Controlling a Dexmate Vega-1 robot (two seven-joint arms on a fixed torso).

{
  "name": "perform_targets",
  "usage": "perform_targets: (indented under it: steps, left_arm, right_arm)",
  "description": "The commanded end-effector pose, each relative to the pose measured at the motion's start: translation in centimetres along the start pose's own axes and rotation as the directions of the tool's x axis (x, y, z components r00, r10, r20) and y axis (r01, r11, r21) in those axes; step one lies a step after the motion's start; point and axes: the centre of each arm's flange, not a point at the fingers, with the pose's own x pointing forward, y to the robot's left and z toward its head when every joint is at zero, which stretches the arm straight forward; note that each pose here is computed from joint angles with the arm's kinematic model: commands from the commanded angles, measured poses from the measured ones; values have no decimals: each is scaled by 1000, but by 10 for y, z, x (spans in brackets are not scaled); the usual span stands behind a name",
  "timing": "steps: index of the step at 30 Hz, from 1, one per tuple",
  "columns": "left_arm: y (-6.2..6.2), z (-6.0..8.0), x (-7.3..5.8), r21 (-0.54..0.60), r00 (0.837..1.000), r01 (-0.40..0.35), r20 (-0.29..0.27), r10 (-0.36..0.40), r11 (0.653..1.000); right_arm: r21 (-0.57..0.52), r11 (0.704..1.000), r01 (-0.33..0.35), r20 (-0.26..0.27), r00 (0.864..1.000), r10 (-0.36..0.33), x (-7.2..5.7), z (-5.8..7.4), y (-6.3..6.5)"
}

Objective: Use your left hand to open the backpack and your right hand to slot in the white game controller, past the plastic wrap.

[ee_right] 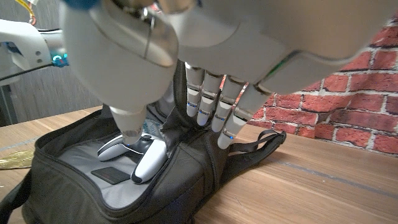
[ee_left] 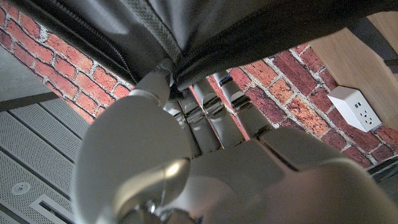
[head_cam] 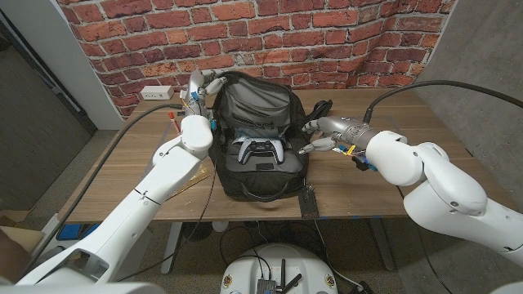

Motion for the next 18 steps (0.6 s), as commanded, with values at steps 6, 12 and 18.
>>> perform_targets:
  steps: [6, 12, 18]
  left_arm:
    - [7, 3, -21, -8, 999, 10, -35, -10, 1000]
    - [13, 1, -26, -8, 999, 10, -45, -11, 1000]
    - [19, -1, -30, -8, 998, 1, -61, -2, 1000]
  right_arm:
    - [17, 997, 76, -32, 997, -75, 3, -31, -12]
    - [28, 995, 92, -39, 995, -91, 4, -40, -13]
    - [49, 992, 113, -42, 993, -111, 5, -48, -15]
